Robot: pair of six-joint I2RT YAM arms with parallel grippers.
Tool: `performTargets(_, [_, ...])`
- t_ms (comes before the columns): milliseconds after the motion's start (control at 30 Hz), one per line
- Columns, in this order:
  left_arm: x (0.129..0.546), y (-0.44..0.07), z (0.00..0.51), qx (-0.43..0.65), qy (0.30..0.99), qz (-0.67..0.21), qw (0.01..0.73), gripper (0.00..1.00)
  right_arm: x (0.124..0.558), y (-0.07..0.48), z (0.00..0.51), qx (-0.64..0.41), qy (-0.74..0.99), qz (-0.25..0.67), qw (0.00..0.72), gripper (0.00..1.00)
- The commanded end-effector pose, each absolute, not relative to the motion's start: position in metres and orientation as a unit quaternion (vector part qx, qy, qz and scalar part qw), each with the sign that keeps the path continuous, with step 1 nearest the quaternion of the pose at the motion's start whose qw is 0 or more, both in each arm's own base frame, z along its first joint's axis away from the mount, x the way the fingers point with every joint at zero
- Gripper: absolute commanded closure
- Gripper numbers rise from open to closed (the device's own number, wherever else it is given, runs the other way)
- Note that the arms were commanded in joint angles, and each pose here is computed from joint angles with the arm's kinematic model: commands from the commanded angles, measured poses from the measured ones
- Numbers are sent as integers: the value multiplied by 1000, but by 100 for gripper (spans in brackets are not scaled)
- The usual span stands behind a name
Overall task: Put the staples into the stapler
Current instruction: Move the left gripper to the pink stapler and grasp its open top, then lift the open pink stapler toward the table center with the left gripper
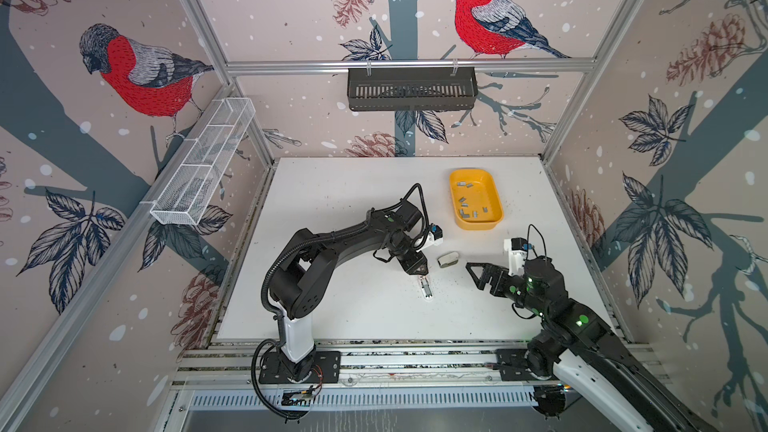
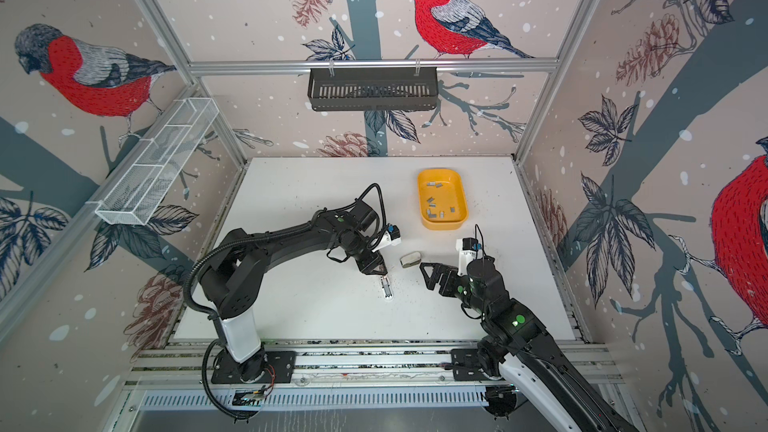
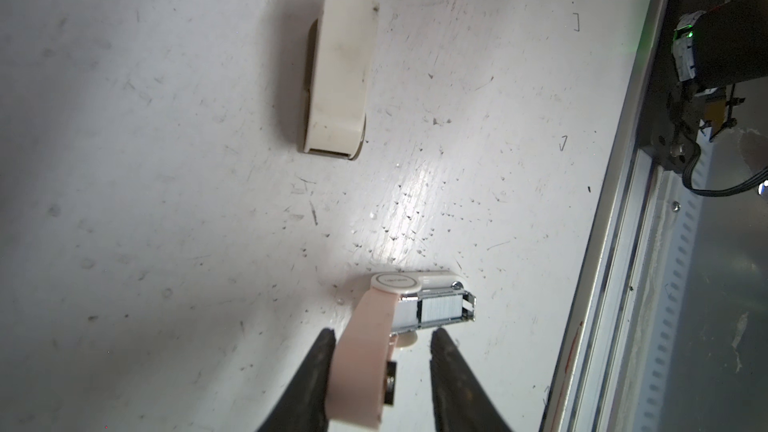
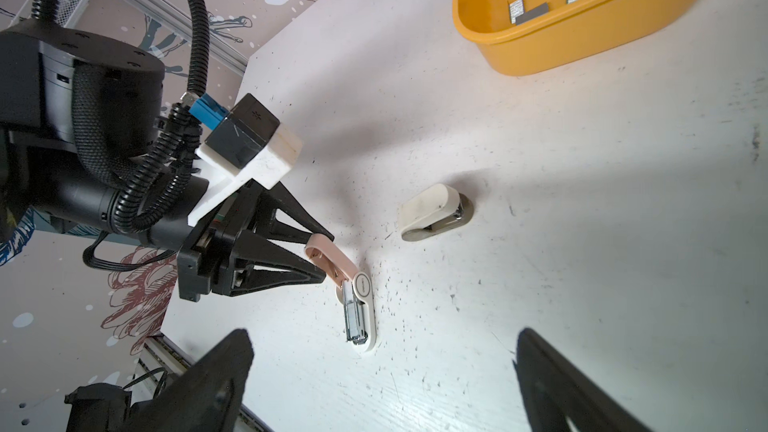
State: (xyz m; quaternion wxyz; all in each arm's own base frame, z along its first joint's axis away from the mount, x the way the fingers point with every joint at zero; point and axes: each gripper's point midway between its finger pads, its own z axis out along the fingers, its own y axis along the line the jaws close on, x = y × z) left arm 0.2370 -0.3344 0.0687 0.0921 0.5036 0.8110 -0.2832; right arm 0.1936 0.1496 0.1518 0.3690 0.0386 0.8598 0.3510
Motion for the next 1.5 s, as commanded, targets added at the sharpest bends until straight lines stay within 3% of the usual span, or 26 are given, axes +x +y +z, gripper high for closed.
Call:
performTargets(0, [232, -333, 71, 505, 808, -290, 89, 62, 196, 150, 156, 39, 854, 356, 377, 1])
performTargets(300, [236, -333, 75, 498, 812, -288, 105, 74, 196, 151, 156, 38, 853, 359, 377, 1])
performTargets(567, [247, -319, 81, 450, 838, -274, 139, 78, 195, 151, 154, 39, 853, 359, 377, 1])
performTargets(933, [263, -250, 95, 268, 907, -236, 223, 80, 196, 154, 153, 35, 850, 366, 377, 1])
performTargets(1467, [260, -203, 84, 47, 937, -226, 261, 81, 199, 159, 153, 28, 850, 370, 374, 1])
